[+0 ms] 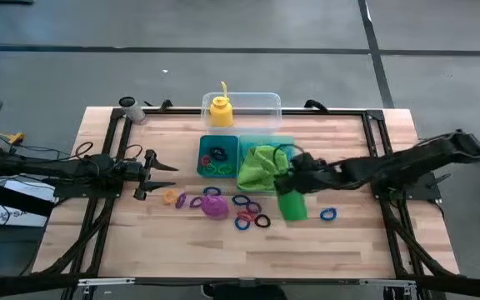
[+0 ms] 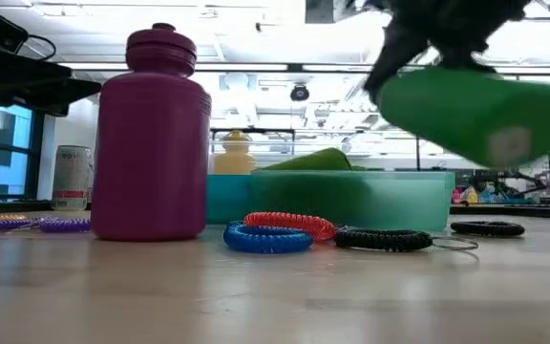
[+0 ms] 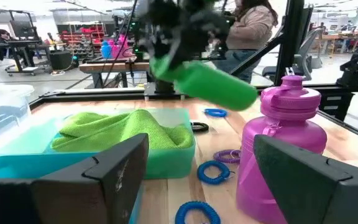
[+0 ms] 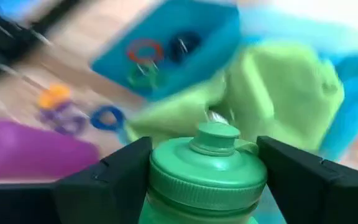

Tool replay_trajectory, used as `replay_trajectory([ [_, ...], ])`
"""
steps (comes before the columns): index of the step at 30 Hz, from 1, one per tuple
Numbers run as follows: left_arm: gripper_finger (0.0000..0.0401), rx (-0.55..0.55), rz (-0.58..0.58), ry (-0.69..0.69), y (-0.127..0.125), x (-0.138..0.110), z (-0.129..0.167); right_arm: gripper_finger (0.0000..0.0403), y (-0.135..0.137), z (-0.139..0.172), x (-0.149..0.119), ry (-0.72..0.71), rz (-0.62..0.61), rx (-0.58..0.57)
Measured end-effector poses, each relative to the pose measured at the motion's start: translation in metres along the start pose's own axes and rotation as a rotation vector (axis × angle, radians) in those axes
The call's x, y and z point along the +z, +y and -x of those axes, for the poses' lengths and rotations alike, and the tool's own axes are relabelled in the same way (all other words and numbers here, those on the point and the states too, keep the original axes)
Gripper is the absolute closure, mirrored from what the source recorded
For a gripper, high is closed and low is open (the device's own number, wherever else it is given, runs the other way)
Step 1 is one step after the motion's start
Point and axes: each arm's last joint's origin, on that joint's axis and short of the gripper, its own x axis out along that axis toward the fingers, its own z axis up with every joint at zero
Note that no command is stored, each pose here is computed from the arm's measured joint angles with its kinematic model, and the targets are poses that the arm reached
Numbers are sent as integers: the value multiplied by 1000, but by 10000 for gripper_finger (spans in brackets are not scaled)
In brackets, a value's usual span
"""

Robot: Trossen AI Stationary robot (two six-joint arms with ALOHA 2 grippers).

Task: Pick & Place Sports Items
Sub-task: Put the green tumbler into the transparent bin

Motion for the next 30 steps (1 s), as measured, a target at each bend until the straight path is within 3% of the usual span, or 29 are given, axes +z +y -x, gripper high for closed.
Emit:
replay_trajectory([
  [8,165,0,0,0,0,0,0,201,6,40,38,-361,39,115],
  [15,165,0,0,0,0,0,0,201,17,57,71,-672,154,103],
  [25,165,0,0,0,0,0,0,201,9,26,116,-857,307,-45],
  [30,165,0,0,0,0,0,0,201,-1,-1,141,-939,342,-45],
])
